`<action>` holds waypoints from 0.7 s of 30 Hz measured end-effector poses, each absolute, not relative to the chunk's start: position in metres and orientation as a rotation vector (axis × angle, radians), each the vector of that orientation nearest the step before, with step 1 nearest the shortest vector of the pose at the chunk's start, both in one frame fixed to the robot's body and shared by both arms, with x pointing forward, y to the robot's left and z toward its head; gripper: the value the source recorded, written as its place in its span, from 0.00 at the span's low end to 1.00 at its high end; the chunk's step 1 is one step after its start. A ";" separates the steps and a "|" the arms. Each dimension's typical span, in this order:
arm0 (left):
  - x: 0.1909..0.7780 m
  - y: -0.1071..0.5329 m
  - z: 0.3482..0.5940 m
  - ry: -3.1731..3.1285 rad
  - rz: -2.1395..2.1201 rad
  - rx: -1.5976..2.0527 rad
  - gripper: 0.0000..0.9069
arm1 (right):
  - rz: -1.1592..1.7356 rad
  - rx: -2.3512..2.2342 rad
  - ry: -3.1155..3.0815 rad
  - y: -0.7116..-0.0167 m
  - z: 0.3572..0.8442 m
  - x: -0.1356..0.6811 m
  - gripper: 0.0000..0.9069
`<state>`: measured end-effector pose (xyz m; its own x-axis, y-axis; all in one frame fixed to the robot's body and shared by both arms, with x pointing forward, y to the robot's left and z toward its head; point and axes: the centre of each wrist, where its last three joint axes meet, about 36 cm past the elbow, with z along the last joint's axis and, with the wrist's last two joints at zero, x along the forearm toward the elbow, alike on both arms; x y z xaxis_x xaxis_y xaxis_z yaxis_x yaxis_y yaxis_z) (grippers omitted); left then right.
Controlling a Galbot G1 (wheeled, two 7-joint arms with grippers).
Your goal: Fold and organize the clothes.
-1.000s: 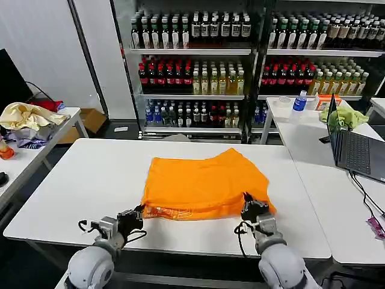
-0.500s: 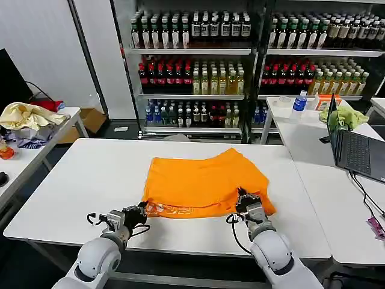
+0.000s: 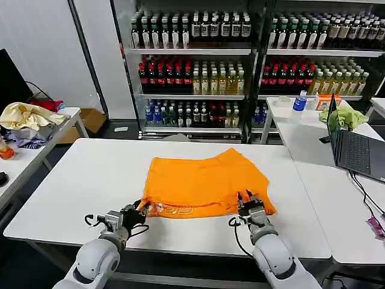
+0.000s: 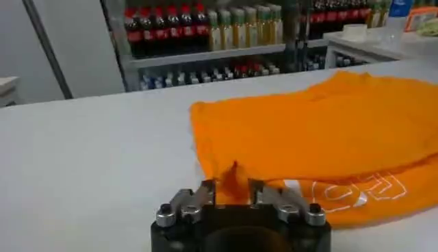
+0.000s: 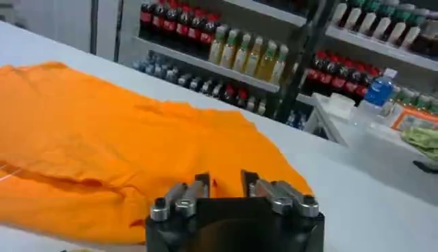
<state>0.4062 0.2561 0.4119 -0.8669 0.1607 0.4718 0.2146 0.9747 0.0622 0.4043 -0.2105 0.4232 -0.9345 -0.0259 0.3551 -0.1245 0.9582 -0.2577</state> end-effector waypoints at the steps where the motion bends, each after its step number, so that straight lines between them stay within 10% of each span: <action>1: 0.404 0.256 0.412 -2.641 -0.150 -0.264 1.00 | 0.384 0.100 -2.753 -0.213 0.423 0.402 1.00; 14: 0.391 0.256 0.399 -2.601 -0.092 -0.240 1.00 | 0.248 -0.028 -2.676 -0.244 0.408 0.394 1.00; 15: 0.391 0.255 0.398 -2.599 -0.089 -0.240 0.96 | 0.239 -0.035 -2.667 -0.246 0.405 0.394 1.00; 17: 0.391 0.254 0.398 -2.597 -0.084 -0.242 0.54 | 0.221 -0.044 -2.649 -0.248 0.401 0.395 0.99; 18: 0.391 0.253 0.398 -2.597 -0.082 -0.244 0.21 | 0.212 -0.048 -2.641 -0.249 0.399 0.396 0.47; 19: 0.390 0.252 0.397 -2.596 -0.079 -0.246 0.10 | 0.199 -0.053 -2.633 -0.250 0.396 0.396 0.19; 21: 0.390 0.252 0.395 -2.590 -0.076 -0.247 0.02 | 0.174 -0.061 -2.624 -0.252 0.393 0.398 0.00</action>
